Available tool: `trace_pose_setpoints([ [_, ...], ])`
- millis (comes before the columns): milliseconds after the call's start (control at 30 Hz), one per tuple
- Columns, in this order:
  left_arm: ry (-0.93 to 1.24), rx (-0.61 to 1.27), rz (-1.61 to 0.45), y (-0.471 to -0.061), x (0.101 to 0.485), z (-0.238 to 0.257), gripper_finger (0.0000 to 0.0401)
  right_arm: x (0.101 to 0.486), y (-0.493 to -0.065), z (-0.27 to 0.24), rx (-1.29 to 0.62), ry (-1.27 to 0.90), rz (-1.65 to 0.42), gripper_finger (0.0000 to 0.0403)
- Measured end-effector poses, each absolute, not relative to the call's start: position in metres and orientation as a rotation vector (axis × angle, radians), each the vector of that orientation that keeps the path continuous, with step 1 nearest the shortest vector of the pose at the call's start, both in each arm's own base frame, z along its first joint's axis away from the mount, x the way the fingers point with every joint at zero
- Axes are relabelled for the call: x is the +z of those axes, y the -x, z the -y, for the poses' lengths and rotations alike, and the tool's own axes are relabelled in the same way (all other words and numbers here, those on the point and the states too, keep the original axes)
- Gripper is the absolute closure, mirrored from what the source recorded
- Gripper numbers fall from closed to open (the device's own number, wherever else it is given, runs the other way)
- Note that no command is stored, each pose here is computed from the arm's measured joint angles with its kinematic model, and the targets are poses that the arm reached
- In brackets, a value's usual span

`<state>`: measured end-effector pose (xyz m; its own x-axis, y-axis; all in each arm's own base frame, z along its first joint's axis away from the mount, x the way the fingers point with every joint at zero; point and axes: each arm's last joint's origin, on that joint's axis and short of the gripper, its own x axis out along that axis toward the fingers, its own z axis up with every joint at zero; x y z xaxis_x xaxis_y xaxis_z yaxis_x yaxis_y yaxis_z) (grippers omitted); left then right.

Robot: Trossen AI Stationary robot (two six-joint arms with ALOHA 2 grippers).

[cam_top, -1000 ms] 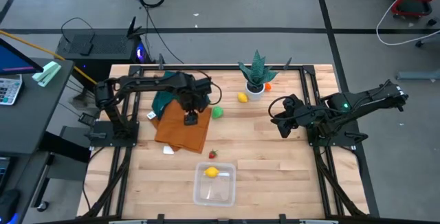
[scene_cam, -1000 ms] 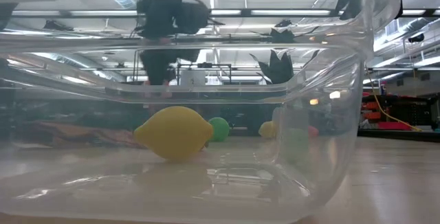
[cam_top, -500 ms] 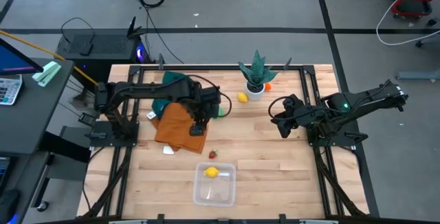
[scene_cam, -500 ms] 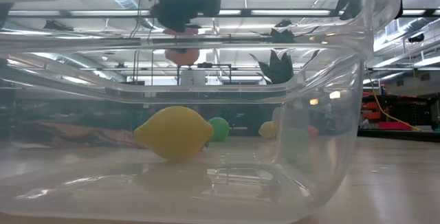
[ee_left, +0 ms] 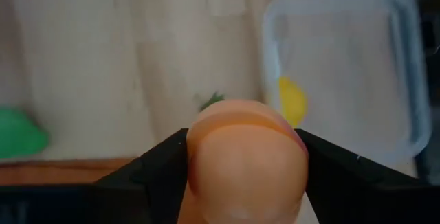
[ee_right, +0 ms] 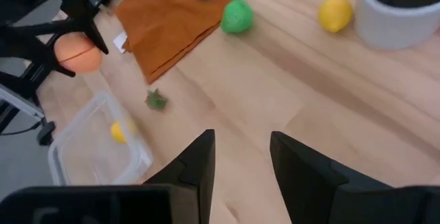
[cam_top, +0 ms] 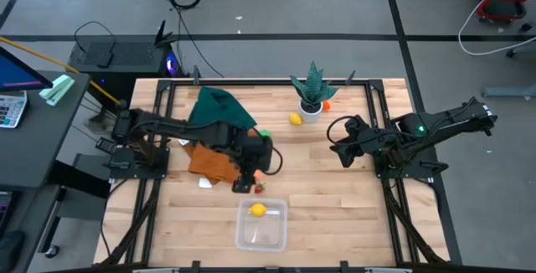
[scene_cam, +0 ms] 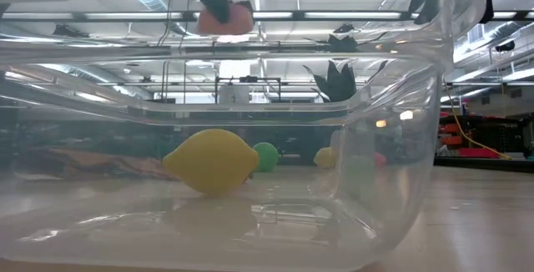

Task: Pick and placing Produce into tupperware
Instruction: Put the pink peach into the transparent bin

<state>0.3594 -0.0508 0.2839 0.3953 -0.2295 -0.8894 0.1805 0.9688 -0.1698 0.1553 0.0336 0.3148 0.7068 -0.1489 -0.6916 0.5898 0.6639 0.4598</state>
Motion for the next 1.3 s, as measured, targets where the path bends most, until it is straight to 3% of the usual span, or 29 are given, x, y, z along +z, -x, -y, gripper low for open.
trace_pose_setpoints([
  [367, 0.266, -0.292, -0.912, -0.366, 0.299, 0.124, 0.0161, 0.314, -0.143, -0.070, -0.229, -0.774, -0.786, 0.0294],
  [600, 0.290, -0.288, -0.927, -0.361, 0.288, 0.163, 0.0148, 0.310, -0.128, -0.105, -0.156, -0.782, -0.821, 0.0294],
  [867, 0.298, -0.299, -0.975, -0.372, 0.253, 0.192, 0.0154, 0.294, -0.121, -0.142, -0.186, -0.764, -0.843, 0.0294],
  [1300, 0.202, -0.268, -1.129, -0.377, 0.217, 0.186, 0.0154, 0.257, -0.130, -0.181, -0.319, -0.724, -0.915, 0.0294],
])
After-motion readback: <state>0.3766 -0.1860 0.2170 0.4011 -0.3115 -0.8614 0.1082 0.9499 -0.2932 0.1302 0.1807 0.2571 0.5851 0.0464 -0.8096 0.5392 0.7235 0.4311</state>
